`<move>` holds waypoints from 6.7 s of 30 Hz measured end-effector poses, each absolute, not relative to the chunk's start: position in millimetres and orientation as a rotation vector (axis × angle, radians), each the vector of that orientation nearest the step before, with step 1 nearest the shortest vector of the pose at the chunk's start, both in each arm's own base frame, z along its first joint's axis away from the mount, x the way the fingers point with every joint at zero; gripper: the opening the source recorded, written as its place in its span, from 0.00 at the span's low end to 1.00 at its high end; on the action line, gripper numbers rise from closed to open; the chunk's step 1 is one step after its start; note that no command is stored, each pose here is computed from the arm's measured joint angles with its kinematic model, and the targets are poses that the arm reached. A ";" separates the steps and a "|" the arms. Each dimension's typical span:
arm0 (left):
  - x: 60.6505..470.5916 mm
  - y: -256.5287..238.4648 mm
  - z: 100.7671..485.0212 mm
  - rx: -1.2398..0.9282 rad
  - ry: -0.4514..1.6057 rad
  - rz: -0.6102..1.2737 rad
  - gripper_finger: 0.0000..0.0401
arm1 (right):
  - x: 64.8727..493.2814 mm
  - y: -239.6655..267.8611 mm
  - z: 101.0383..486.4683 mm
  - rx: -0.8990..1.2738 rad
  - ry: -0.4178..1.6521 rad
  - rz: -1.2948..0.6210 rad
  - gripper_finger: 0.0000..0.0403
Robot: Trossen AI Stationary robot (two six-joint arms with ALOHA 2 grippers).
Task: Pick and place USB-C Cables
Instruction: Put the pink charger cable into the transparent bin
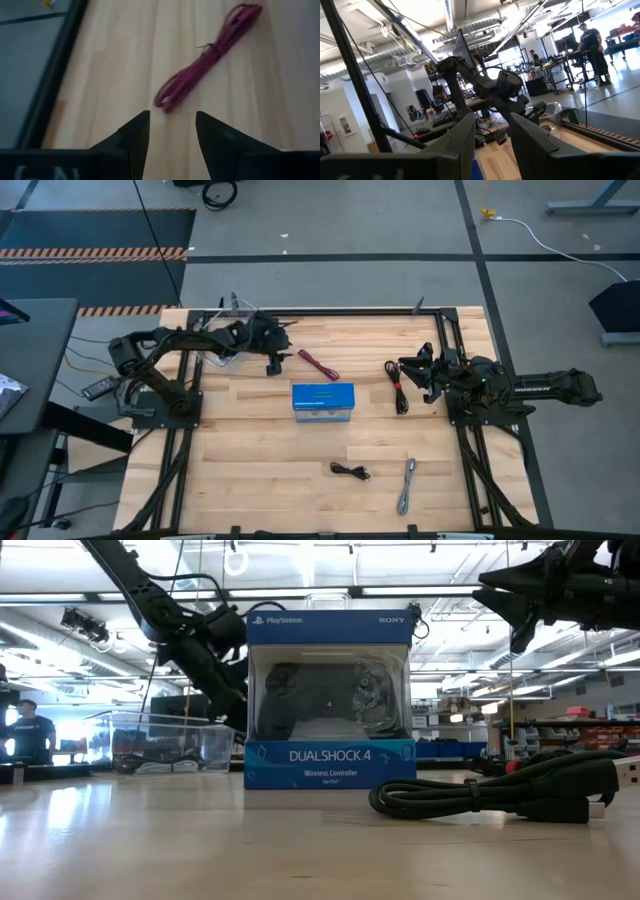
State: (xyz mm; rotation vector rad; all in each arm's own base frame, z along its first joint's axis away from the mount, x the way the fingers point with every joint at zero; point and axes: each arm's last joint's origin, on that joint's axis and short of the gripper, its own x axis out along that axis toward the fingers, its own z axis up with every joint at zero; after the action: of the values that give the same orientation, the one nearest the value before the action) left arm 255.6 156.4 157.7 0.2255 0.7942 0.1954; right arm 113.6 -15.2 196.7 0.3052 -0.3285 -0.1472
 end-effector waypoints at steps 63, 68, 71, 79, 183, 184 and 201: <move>307.4 164.4 110.8 0.169 0.885 0.233 0.31 | 113.5 -16.0 196.4 0.265 -0.326 -0.181 0.32; 307.3 164.3 110.7 0.163 0.886 0.234 0.10 | 113.5 -16.0 196.3 0.265 -0.325 -0.180 0.32; 306.6 164.4 110.5 0.150 0.891 0.241 0.03 | 113.8 -15.9 195.2 0.279 -0.315 -0.178 0.32; 296.9 163.9 123.9 0.154 0.951 0.301 0.01 | 114.7 -16.0 192.0 0.293 -0.281 -0.181 0.32; 273.6 121.2 161.2 -0.120 1.352 0.568 0.06 | 110.5 -15.5 204.7 0.150 -0.405 -0.184 0.32; 275.1 121.9 164.9 -0.108 1.357 0.561 0.05 | 110.6 -15.5 204.7 0.150 -0.405 -0.184 0.32; 273.0 141.5 233.9 -0.076 1.473 0.700 0.03 | 111.2 -15.4 203.2 0.186 -0.392 -0.171 0.32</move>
State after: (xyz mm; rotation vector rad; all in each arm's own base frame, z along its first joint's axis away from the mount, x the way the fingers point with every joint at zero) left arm 273.0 141.5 233.9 -0.0761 1.4731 0.7003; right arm 111.2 -15.4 203.2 0.1856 -0.3919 -0.1708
